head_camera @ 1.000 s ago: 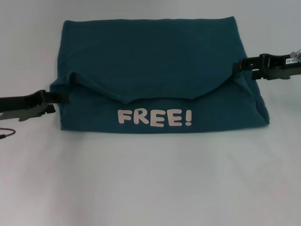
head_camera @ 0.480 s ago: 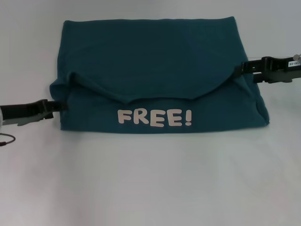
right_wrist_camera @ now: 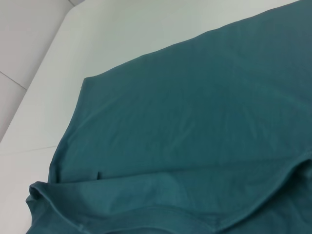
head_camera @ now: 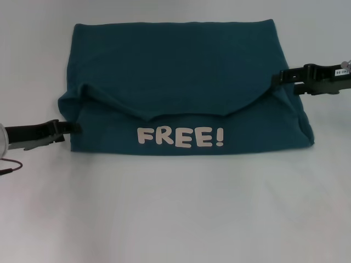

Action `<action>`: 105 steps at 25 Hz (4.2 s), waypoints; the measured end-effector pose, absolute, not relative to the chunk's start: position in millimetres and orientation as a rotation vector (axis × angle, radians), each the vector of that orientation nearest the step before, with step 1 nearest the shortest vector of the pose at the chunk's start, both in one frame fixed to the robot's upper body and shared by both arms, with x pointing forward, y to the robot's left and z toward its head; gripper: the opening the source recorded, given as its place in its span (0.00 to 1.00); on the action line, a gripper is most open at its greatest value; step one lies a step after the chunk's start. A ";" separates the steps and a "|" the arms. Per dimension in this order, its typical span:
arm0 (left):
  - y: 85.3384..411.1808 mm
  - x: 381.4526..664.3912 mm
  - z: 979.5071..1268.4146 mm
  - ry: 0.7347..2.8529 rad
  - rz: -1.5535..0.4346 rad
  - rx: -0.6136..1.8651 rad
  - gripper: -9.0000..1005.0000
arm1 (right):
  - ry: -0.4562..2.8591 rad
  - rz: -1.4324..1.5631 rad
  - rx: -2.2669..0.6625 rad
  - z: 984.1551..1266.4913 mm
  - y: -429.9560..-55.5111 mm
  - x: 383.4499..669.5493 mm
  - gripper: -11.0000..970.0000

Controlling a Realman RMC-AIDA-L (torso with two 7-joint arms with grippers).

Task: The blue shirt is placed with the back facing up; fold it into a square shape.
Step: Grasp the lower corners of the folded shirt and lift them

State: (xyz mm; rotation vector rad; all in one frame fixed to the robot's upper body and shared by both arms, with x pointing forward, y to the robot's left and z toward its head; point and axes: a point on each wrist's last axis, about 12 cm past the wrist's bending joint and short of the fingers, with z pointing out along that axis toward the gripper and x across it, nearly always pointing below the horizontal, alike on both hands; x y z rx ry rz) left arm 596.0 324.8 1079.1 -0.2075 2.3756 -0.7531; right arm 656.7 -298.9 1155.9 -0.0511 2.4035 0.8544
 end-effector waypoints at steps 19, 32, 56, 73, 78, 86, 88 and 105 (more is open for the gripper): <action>320.0 597.1 1078.3 2.382 -0.743 -0.173 0.59 | 2.408 0.858 -0.044 1153.6 -300.2 654.9 0.88; 317.0 598.3 1077.3 2.381 -0.676 -0.030 0.59 | 2.409 0.860 -0.048 1154.2 -299.5 655.2 0.88; 308.1 596.1 1067.6 2.396 -0.737 -0.146 0.59 | 2.407 0.861 -0.052 1155.1 -298.5 655.9 0.88; 303.2 600.7 1070.2 2.401 -0.747 -0.147 0.52 | 2.409 0.863 -0.050 1154.2 -298.4 655.3 0.88; 304.4 601.6 1071.7 2.398 -0.740 -0.141 0.45 | 2.412 0.868 -0.054 1154.4 -298.2 654.7 0.88; 305.6 602.2 1075.5 2.394 -0.743 -0.124 0.11 | 2.430 0.881 -0.077 1155.8 -300.0 651.6 0.88; 305.8 602.5 1076.4 2.394 -0.744 -0.120 0.07 | 2.454 0.882 -0.097 1155.9 -302.4 648.9 0.88; 302.6 608.2 1083.1 2.382 -0.747 -0.098 0.05 | 2.533 0.794 -0.126 1141.0 -337.2 622.7 0.88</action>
